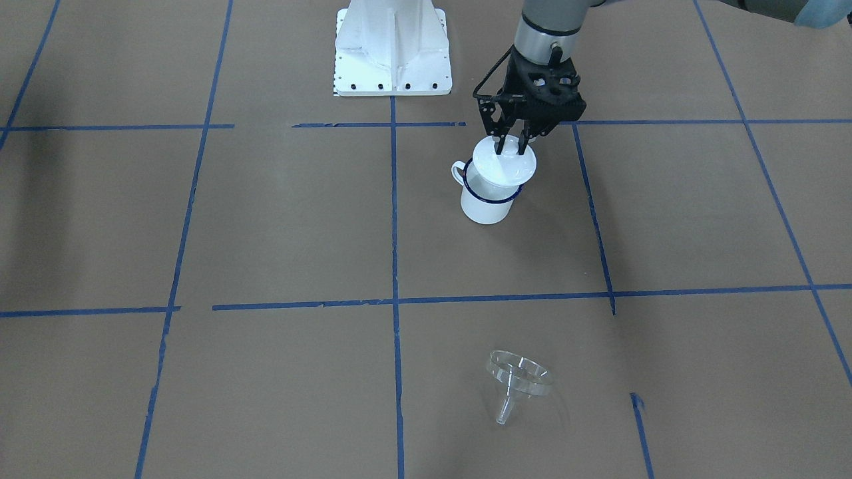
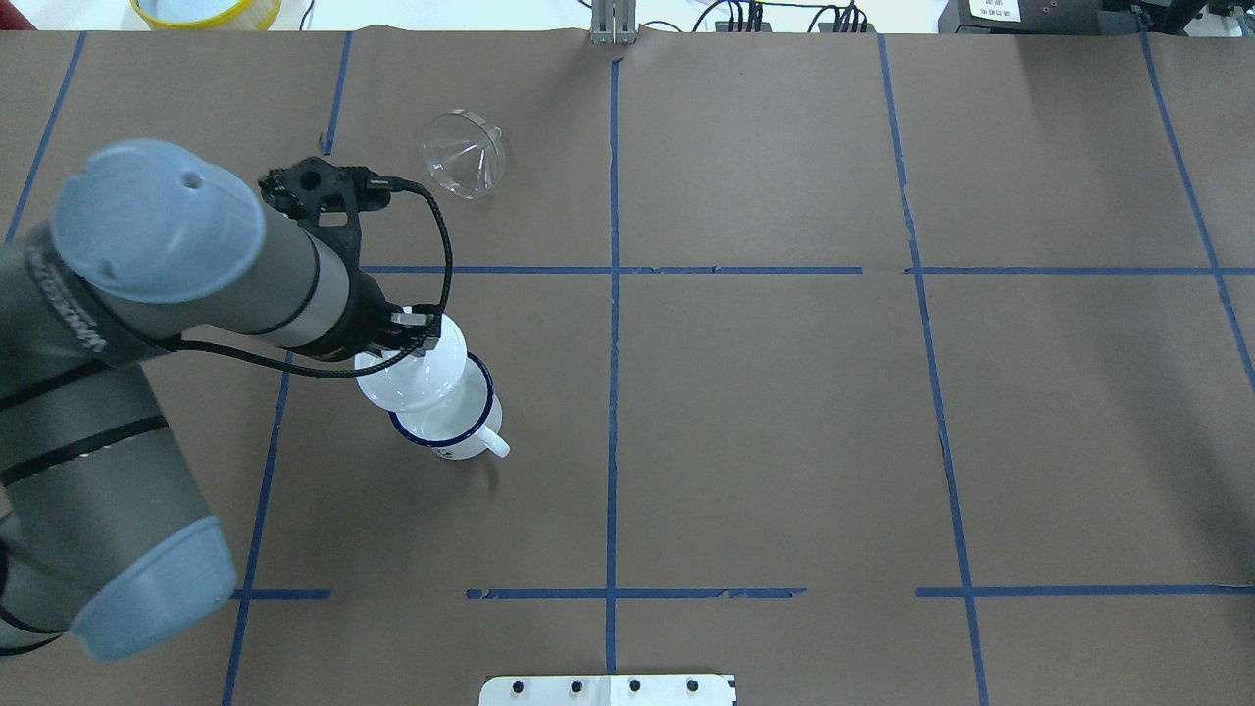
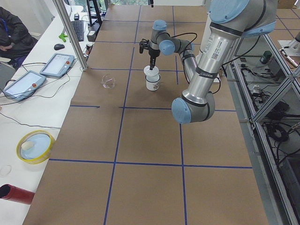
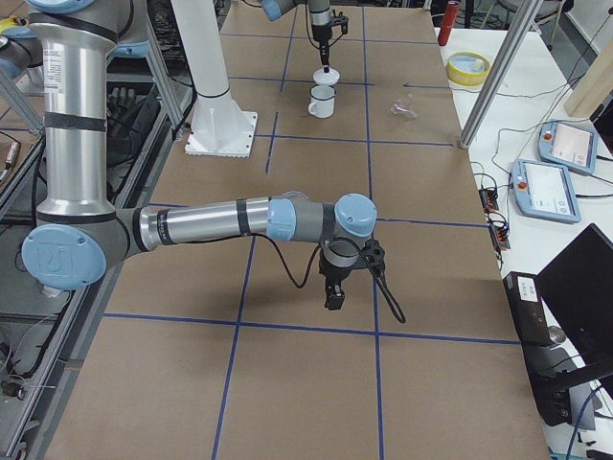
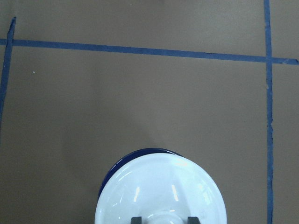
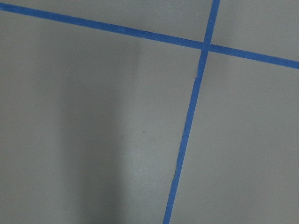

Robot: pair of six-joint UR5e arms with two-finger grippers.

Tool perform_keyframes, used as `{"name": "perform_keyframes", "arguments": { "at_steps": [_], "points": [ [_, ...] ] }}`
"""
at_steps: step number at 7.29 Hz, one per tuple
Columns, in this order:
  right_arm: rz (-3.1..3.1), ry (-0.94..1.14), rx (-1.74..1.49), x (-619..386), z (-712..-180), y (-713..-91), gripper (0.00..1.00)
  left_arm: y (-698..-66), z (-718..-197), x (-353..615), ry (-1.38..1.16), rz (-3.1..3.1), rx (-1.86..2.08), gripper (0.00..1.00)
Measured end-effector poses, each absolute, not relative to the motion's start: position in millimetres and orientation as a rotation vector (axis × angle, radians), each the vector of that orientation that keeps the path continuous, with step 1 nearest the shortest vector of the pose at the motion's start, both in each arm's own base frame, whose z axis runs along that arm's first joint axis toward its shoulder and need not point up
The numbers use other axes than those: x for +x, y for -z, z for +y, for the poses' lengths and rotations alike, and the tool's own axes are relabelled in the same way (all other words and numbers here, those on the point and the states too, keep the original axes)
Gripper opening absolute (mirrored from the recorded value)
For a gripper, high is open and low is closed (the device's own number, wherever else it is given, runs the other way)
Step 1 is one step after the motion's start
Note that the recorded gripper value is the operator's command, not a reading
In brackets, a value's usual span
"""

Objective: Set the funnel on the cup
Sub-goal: 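Lift the white lid up off the mug with the left gripper, then lower the lid onto the table beside the mug and open the left gripper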

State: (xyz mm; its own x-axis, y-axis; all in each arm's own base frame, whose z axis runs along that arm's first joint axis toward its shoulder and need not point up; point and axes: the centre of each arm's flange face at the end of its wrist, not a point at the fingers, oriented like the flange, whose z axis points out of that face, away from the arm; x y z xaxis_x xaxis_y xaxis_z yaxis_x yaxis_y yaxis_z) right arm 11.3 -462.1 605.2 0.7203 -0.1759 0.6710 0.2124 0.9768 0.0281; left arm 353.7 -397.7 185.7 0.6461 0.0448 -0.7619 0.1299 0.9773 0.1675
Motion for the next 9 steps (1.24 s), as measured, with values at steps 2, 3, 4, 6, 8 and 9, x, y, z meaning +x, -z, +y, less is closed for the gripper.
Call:
{"name": "perform_keyframes", "arguments": {
  "at_steps": [2, 3, 4, 6, 8, 9],
  "points": [
    [-0.736, 0.215, -0.053, 11, -462, -605, 1.0, -210, -388, 283, -0.079, 0.843, 0.266, 0.0],
    [-0.736, 0.215, -0.052, 11, -462, -605, 1.0, -238, -381, 269, -0.126, 0.823, 0.268, 0.0],
    [-0.736, 0.215, -0.052, 11, -462, -605, 1.0, -268, -379, 265, -0.145, 0.824, 0.275, 0.0],
    [-0.736, 0.215, -0.052, 11, -462, -605, 1.0, -319, -372, 286, -0.124, 0.872, 0.26, 0.0],
    [-0.736, 0.214, -0.053, 11, -462, -606, 1.0, -362, -351, 340, -0.109, 0.883, 0.204, 0.0],
    [-0.736, 0.214, -0.053, 11, -462, -606, 1.0, -377, -342, 361, -0.11, 0.885, 0.186, 0.0]
  ]
}}
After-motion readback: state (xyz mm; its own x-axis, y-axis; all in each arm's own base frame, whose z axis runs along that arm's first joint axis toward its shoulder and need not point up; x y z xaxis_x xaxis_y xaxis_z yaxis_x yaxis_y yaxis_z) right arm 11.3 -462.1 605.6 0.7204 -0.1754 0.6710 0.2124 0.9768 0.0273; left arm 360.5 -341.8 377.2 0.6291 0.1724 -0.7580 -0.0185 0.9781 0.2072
